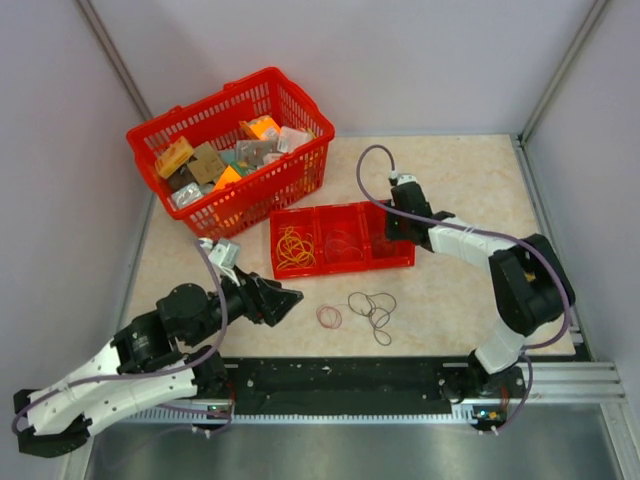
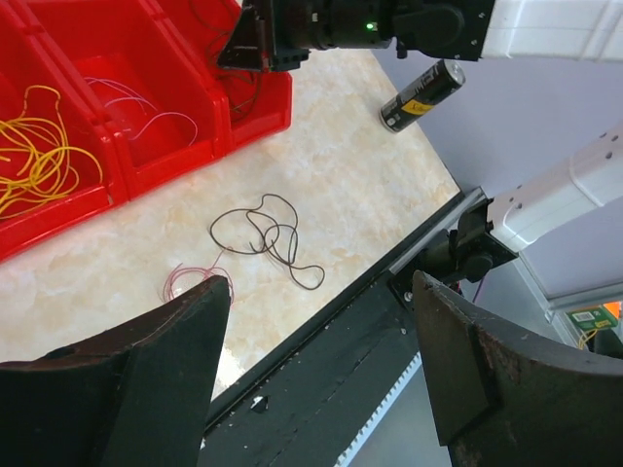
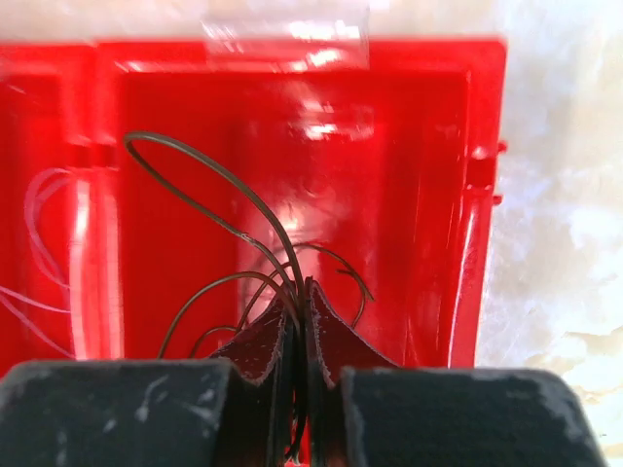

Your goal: Untangle the cables

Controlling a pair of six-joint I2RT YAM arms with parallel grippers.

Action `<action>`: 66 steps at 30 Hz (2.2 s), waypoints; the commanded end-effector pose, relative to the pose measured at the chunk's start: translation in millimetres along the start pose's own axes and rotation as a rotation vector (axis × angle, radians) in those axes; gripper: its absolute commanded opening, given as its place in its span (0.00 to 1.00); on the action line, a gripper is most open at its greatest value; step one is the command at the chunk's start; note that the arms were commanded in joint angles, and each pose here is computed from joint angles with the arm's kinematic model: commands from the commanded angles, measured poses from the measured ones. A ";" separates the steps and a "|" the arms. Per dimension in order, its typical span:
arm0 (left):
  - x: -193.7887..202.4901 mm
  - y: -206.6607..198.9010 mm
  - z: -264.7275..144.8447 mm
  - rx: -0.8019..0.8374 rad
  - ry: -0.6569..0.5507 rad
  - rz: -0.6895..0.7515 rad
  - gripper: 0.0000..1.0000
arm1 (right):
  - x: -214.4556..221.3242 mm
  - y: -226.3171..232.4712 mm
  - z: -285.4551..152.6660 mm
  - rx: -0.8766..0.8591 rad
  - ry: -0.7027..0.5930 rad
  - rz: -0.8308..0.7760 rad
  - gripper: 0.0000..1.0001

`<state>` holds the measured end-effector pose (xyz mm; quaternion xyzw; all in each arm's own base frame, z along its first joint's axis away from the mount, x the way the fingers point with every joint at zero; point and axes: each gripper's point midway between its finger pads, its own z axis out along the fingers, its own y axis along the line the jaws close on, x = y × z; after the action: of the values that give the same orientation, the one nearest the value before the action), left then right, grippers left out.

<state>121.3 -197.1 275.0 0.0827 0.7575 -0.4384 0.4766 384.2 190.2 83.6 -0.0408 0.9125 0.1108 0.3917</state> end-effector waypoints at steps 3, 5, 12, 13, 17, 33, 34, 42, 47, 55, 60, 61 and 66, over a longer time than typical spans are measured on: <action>5.6 -18.5 16.5 0.070 0.031 -0.030 0.80 | -5.7 1.0 5.3 0.015 0.040 0.008 0.10; 13.1 -17.8 22.9 0.070 0.051 -0.036 0.80 | -4.2 0.1 4.3 0.015 0.051 -0.003 0.22; 35.0 -22.8 43.3 0.092 0.127 -0.060 0.80 | -8.7 -7.9 -19.3 0.054 0.067 -0.026 0.39; 36.3 -23.6 45.3 0.092 0.134 -0.063 0.80 | -10.9 -8.3 -26.7 0.054 0.057 -0.027 0.41; 43.3 -20.2 53.0 0.078 0.153 -0.057 0.81 | -12.5 -5.9 -62.1 0.061 0.011 -0.066 0.55; 150.7 54.8 114.2 -0.238 0.491 0.044 0.73 | 175.5 85.0 -110.1 -0.289 0.173 -0.130 0.69; 155.2 60.6 115.4 -0.262 0.504 0.054 0.79 | 179.4 82.6 -108.1 -0.275 0.172 -0.111 0.68; 196.5 96.9 125.3 -0.397 0.607 0.072 0.67 | 199.7 57.9 -94.9 -0.104 0.161 -0.103 0.56; 196.2 102.6 128.0 -0.429 0.609 0.075 0.39 | 216.7 33.9 -95.9 0.045 0.161 -0.137 0.47; 130.4 118.2 101.1 -0.560 0.405 0.156 0.00 | 217.6 20.3 -101.8 0.064 0.117 -0.039 0.25; 68.1 106.2 69.9 -0.536 0.207 0.179 0.00 | 207.7 9.5 -104.7 0.080 0.065 0.000 0.11; 56.6 103.0 63.0 -0.523 0.161 0.172 0.00 | 206.1 7.2 -104.8 0.085 0.063 0.006 0.07; 20.7 89.3 34.6 -0.434 -0.002 0.131 0.00 | 188.8 9.3 -110.5 0.048 0.024 0.013 0.00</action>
<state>180.0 -201.0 180.5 0.0449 0.8501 -0.2365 0.4683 172.8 191.4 18.1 -0.0232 0.9204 0.1086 0.3749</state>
